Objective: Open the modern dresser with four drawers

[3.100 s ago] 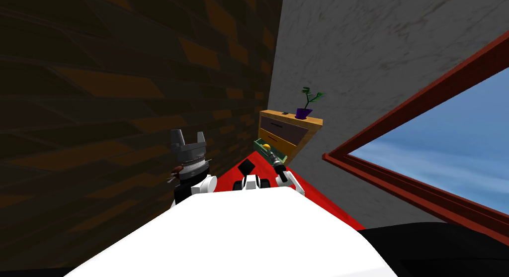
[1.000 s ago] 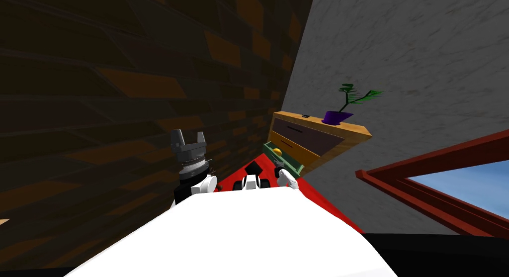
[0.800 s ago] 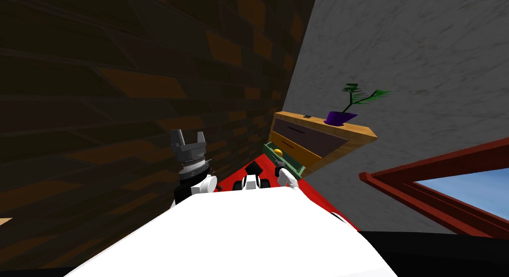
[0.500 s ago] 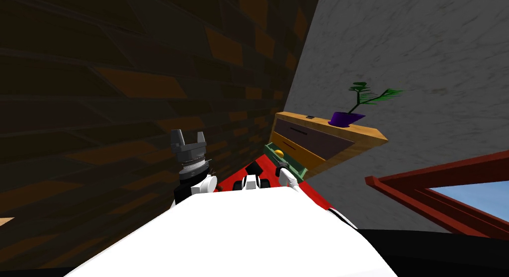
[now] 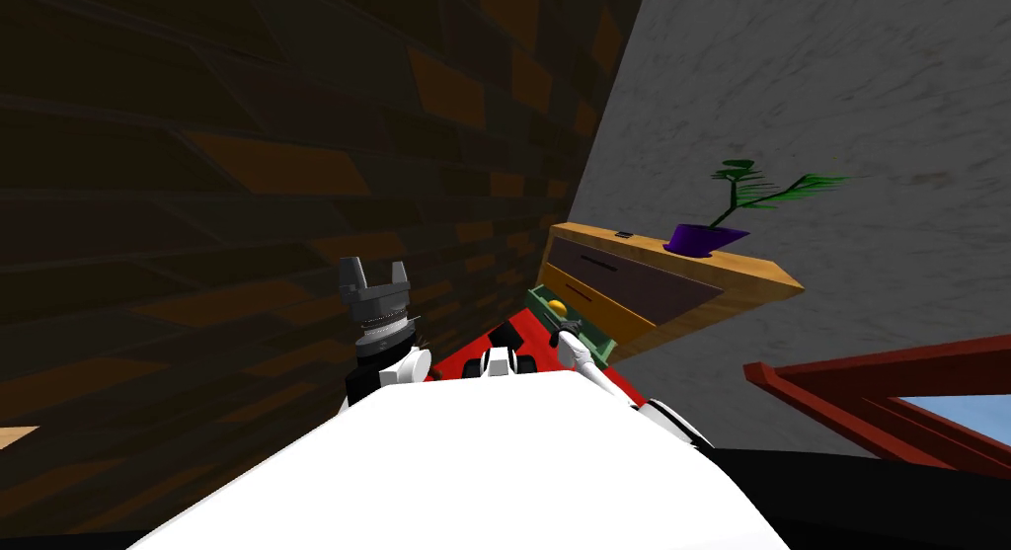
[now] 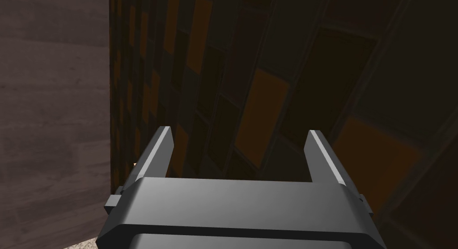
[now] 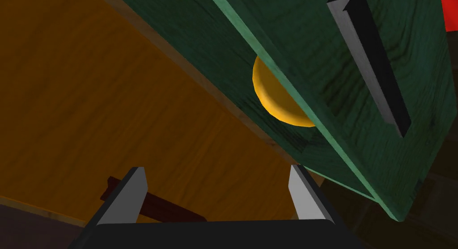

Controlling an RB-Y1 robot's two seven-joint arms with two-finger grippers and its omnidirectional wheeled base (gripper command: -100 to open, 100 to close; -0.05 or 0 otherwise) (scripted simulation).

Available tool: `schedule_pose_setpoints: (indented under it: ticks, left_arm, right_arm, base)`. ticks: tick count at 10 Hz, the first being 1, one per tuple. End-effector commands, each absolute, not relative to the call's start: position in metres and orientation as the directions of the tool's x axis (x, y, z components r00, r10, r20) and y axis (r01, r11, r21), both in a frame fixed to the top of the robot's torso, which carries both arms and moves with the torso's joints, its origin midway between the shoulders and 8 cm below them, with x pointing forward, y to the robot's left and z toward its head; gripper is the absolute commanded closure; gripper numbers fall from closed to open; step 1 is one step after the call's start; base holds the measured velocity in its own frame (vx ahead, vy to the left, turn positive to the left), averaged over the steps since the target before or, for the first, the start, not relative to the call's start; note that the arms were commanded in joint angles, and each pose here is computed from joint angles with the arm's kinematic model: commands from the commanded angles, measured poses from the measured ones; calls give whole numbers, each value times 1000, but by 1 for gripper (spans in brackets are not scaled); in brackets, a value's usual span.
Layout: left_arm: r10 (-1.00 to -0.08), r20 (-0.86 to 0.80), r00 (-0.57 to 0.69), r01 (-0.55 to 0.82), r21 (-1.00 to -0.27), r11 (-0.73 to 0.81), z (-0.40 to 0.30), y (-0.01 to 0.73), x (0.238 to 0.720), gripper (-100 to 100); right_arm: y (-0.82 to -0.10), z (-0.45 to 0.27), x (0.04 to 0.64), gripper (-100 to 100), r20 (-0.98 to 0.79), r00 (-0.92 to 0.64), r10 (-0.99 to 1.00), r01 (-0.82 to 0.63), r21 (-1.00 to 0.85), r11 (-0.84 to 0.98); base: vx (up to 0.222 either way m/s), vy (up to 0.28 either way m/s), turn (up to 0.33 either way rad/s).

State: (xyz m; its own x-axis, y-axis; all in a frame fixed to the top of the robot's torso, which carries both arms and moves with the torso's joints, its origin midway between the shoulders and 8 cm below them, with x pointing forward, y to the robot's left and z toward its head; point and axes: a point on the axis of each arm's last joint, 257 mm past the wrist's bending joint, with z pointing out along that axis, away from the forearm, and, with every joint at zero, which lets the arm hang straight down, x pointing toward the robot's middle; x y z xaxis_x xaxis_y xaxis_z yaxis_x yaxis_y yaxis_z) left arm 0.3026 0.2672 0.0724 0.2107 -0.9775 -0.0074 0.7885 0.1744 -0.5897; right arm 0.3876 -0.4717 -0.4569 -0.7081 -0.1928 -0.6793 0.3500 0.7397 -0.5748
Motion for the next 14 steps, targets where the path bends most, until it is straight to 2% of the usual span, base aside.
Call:
schedule_pose_setpoints:
  ticks: [1,7,11,13,14]
  left_arm:
    - [-978,-7,211,789,-590,174,72,267,303,0]
    - [-978,-7,211,789,-590,174,72,267,303,0]
    - [-978,-7,211,789,-590,174,72,267,303,0]
    - [-978,-7,211,789,-590,174,72,267,303,0]
    - [-978,-7,211,789,-590,174,72,267,303,0]
  right_arm:
    - [-498,-445,385,-100,-628,-736,-252,343,-668,661]
    - [-565,-394,382,-100,-479,-797,-369,321,-853,412]
    - [-587,-371,382,-100,-426,-814,-395,315,-895,317]
    - [-583,-376,384,-100,-434,-812,-392,316,-889,331]
    - [-583,-376,384,100,-434,-811,-392,316,-889,331]
  base:
    - [37,-14,61]
    - [45,-25,58]
    - [27,-13,28]
    - [4,-3,6]
    - [0,0,0]
